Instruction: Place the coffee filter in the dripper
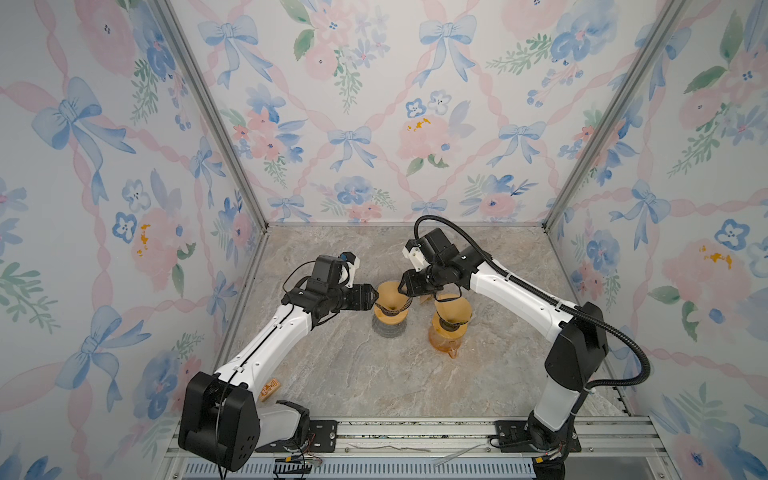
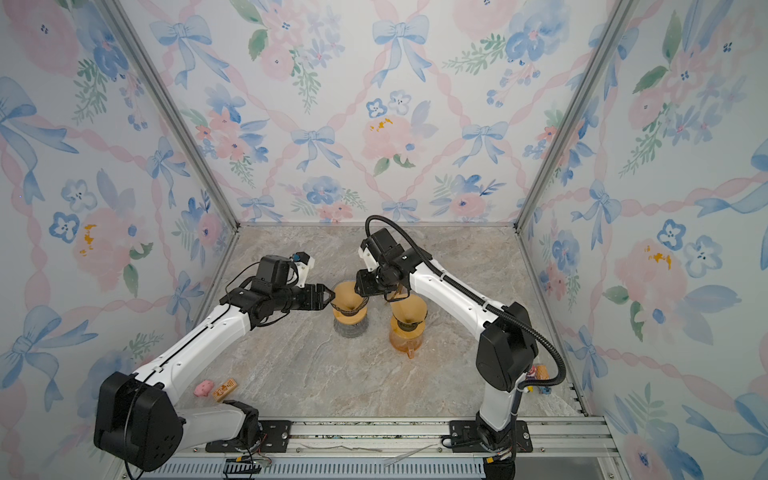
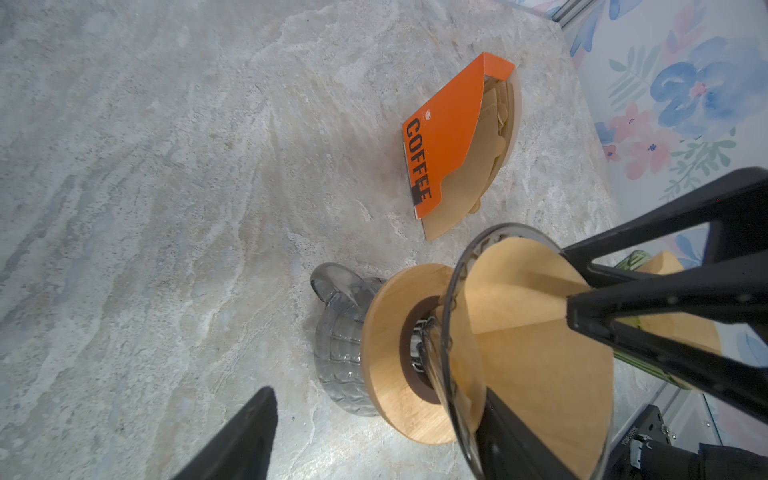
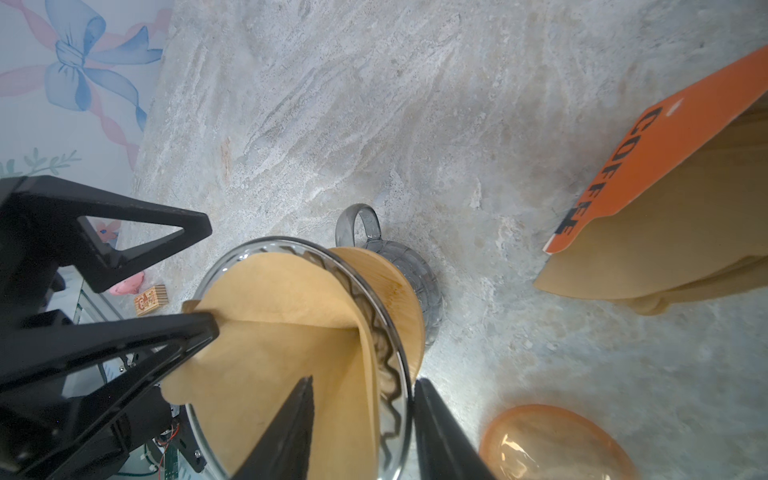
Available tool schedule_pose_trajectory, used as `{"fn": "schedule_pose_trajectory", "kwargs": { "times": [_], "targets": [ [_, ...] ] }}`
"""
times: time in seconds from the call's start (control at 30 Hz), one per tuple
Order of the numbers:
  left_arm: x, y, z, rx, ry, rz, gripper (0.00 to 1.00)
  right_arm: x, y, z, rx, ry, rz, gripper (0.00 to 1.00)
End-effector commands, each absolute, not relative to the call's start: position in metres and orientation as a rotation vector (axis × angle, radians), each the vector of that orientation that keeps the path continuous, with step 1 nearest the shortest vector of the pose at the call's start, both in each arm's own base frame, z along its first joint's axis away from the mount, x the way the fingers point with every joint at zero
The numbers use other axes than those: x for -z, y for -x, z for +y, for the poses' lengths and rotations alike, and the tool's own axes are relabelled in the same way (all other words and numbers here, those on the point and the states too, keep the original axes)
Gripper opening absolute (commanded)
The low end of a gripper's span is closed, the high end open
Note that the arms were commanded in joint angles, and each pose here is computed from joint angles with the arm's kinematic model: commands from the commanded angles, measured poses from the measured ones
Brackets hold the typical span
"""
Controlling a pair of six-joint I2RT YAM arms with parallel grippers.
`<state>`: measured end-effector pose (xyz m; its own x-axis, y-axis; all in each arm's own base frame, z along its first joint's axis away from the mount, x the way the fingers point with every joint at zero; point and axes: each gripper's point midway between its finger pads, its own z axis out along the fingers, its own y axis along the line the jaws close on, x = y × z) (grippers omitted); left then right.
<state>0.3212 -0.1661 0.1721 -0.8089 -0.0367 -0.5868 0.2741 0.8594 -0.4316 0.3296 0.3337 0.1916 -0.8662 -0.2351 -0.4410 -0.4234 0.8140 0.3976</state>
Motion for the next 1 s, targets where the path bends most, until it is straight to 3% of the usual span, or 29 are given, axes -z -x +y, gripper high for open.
{"fn": "schedule_pose_trajectory", "kwargs": {
  "times": [0.0,0.23,0.97],
  "targets": [
    [-0.173,-0.316,-0.161,0.676,-0.180,2.423,0.76,-0.186,-0.331,0.336,-0.725,0.480,2.639,0.41],
    [-0.181,-0.314,-0.162,0.701,-0.174,2.403,0.77,-0.188,-0.331,0.336,-0.726,0.477,2.633,0.39],
    [-0.184,-0.303,-0.161,0.736,-0.180,2.383,0.85,-0.207,-0.330,0.317,-0.593,0.488,2.548,0.50]
  ]
}}
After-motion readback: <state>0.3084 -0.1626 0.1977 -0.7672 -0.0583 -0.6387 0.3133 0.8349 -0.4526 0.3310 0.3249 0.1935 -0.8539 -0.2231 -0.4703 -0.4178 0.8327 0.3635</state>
